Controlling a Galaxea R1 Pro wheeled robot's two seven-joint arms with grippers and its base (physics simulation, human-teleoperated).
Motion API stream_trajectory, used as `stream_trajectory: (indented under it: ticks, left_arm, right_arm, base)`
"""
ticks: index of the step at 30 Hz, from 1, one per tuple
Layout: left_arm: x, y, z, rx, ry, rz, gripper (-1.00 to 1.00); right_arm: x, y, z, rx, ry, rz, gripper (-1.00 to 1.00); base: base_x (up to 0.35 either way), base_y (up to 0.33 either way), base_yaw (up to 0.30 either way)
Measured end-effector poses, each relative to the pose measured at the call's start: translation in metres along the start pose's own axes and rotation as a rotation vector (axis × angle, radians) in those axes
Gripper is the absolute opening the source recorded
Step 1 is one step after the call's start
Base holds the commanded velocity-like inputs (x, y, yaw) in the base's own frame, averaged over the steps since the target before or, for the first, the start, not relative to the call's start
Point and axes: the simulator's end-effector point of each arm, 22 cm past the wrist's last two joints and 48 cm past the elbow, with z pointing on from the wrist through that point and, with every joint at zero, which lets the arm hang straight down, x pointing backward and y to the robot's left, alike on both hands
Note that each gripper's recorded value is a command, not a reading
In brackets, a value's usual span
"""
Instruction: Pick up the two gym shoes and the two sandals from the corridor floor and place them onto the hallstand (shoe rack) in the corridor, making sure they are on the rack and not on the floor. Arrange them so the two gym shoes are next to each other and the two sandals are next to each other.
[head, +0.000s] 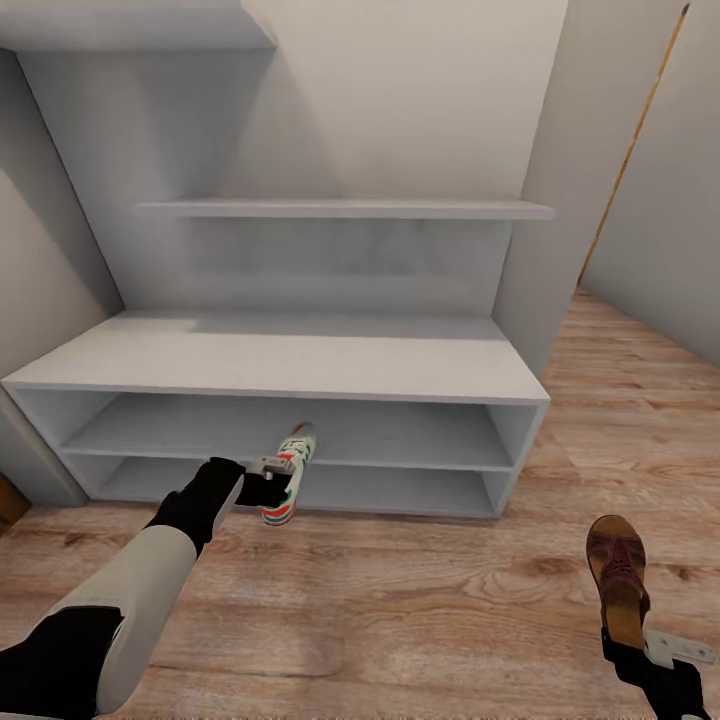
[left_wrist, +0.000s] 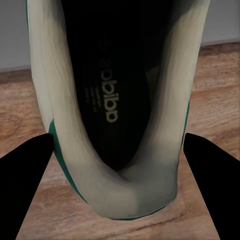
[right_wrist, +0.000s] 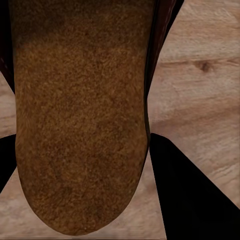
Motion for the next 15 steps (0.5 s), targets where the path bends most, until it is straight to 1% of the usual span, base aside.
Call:
stream_trajectory:
  ticks: [3,15]
  left_arm:
    - [0.0053,0.0004,0.0064,0.002,0.012,-0.002,-1.00]
    - [0.0033,0.0003,0.0056,0.002,0.007,-0.002,-1.00]
  right_arm:
    - [0.0056,0.0004,0.0013,0.000,0.011,-0.005,-1.00]
    - [0.0062,0.0006,0.0012,0.000,0.012,-0.005,-1.00]
  base:
    - [0.000,0.000,0.000]
    - [0.000,0.000,0.000]
